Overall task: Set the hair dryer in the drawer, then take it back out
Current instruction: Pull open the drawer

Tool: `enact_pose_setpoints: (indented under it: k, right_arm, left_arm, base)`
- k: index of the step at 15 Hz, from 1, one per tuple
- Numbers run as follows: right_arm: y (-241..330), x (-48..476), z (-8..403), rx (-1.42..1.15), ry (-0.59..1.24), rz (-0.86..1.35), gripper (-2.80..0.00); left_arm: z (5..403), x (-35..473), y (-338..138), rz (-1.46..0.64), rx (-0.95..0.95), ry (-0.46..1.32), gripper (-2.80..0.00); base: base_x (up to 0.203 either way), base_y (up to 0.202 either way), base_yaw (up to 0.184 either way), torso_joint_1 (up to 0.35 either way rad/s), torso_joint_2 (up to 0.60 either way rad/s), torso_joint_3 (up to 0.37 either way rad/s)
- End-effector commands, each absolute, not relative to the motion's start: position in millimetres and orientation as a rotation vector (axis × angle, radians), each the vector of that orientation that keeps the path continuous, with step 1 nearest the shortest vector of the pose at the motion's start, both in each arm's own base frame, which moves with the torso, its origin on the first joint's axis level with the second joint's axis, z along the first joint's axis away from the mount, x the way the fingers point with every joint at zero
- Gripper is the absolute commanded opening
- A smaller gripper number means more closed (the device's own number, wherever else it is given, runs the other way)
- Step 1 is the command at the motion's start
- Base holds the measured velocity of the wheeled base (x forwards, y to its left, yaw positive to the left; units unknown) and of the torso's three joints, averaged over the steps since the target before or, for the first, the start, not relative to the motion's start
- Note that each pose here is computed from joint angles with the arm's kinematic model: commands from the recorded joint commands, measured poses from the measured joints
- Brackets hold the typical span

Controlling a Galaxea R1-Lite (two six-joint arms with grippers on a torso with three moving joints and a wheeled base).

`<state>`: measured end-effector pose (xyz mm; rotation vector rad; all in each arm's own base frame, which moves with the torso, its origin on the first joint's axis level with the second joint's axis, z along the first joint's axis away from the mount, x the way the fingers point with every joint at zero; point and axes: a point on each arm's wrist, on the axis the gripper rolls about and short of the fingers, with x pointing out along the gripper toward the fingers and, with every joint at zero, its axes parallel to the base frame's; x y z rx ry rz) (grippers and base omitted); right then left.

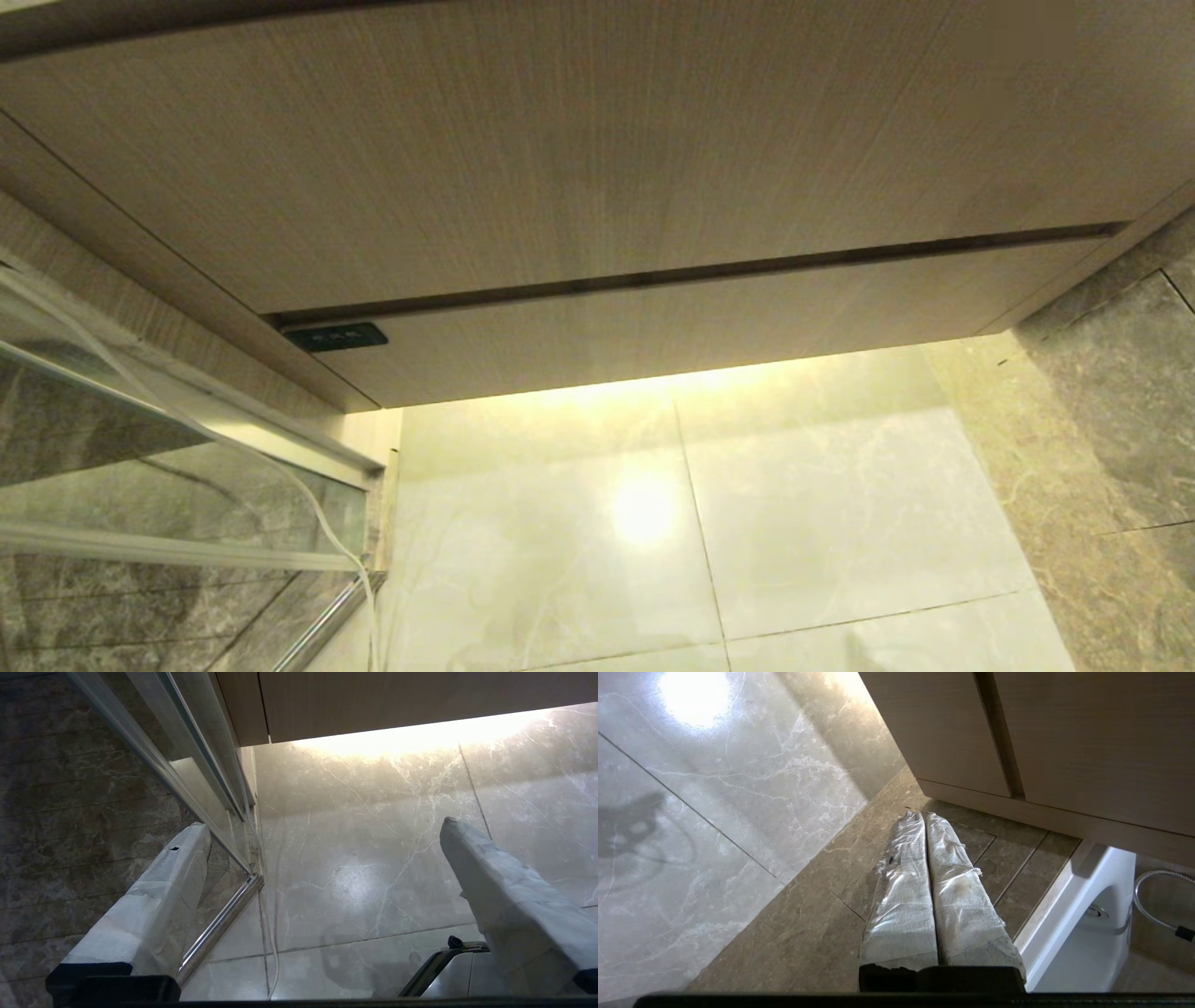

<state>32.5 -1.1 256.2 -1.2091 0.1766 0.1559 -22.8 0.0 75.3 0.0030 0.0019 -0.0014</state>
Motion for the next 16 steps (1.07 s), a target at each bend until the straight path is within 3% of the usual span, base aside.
enact_pose_setpoints:
  k: [1,16]
  right_arm:
    - [-1.4,30.4,253.4,-1.212,0.186,0.141,-2.80]
    - [-1.2,31.4,254.4,-1.293,0.171,0.158,-2.80]
  left_arm:
    - [75.2,-22.8,0.0,-0.002,0.003,0.003,0.00]
    - [75.2,-22.8,0.0,-0.002,0.003,0.003,0.00]
  base:
    - [0.000,0.000,0.000,0.000,0.00,0.000]
    - [0.000,0.000,0.000,0.000,0.00,0.000]
